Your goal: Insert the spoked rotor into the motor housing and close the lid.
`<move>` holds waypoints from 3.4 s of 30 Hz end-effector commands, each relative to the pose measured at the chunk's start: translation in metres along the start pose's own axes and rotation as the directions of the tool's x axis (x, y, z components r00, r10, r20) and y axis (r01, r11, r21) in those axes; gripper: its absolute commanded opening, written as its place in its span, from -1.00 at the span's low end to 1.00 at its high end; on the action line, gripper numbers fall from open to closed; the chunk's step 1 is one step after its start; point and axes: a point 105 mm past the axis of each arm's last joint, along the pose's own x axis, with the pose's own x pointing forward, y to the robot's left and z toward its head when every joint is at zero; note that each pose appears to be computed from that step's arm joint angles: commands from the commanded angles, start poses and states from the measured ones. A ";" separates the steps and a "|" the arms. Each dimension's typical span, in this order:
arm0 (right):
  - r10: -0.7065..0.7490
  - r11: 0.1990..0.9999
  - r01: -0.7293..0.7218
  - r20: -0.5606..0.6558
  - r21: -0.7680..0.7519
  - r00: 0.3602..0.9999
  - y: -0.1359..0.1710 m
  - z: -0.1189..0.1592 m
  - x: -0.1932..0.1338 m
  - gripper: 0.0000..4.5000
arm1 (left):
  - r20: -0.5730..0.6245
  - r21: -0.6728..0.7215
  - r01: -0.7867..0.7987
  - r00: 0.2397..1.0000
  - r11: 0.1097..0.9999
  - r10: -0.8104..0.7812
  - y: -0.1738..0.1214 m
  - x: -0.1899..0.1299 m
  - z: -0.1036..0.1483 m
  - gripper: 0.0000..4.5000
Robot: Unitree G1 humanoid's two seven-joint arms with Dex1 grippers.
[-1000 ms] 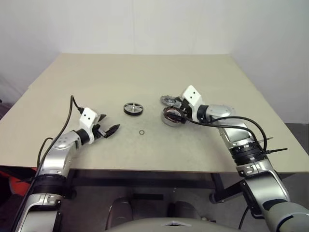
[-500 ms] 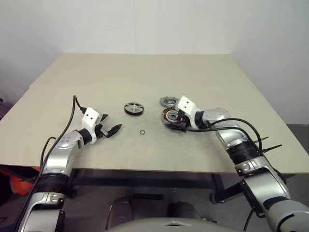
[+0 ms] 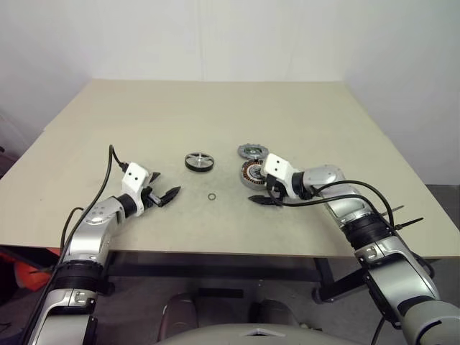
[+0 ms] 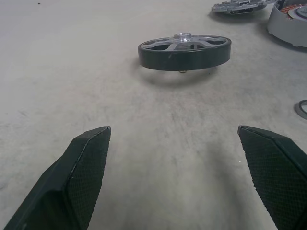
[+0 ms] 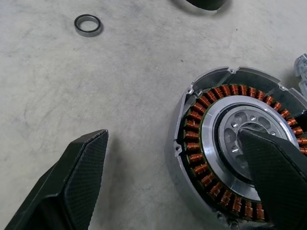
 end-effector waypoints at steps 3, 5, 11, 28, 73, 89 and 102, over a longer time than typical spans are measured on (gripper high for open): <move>0.018 0.999 -0.020 -0.052 -0.037 0.999 -0.008 -0.003 0.002 1.00 | 0.052 0.039 -0.002 0.999 0.999 0.000 0.000 0.000 0.016 0.98; 0.029 0.998 -0.033 -0.080 -0.055 0.996 -0.012 -0.005 0.000 1.00 | 0.052 0.039 -0.002 0.999 0.999 0.000 0.000 0.000 0.016 0.98; 0.094 0.985 -0.118 -0.186 -0.127 0.978 -0.014 -0.019 -0.011 1.00 | 0.050 0.032 -0.009 0.999 0.999 0.008 -0.002 -0.001 0.014 0.98; 0.149 0.962 -0.206 -0.285 -0.180 0.947 -0.015 -0.025 -0.017 0.17 | 0.046 0.019 -0.029 0.999 0.999 0.028 -0.008 -0.001 0.010 1.00; 0.104 0.992 -0.116 -0.193 -0.055 0.976 -0.004 0.019 0.003 -0.16 | 0.030 0.002 -0.038 0.999 0.999 0.038 -0.016 -0.003 0.003 1.00; 0.112 0.991 -0.127 -0.260 -0.042 0.959 -0.005 -0.007 -0.003 -0.16 | 0.028 0.007 -0.023 0.999 1.000 0.023 -0.016 0.001 0.005 1.00; 0.233 0.972 -0.233 -0.003 0.027 0.973 0.007 0.042 -0.023 0.78 | 0.024 0.009 -0.031 0.999 0.999 0.031 -0.015 0.000 0.004 1.00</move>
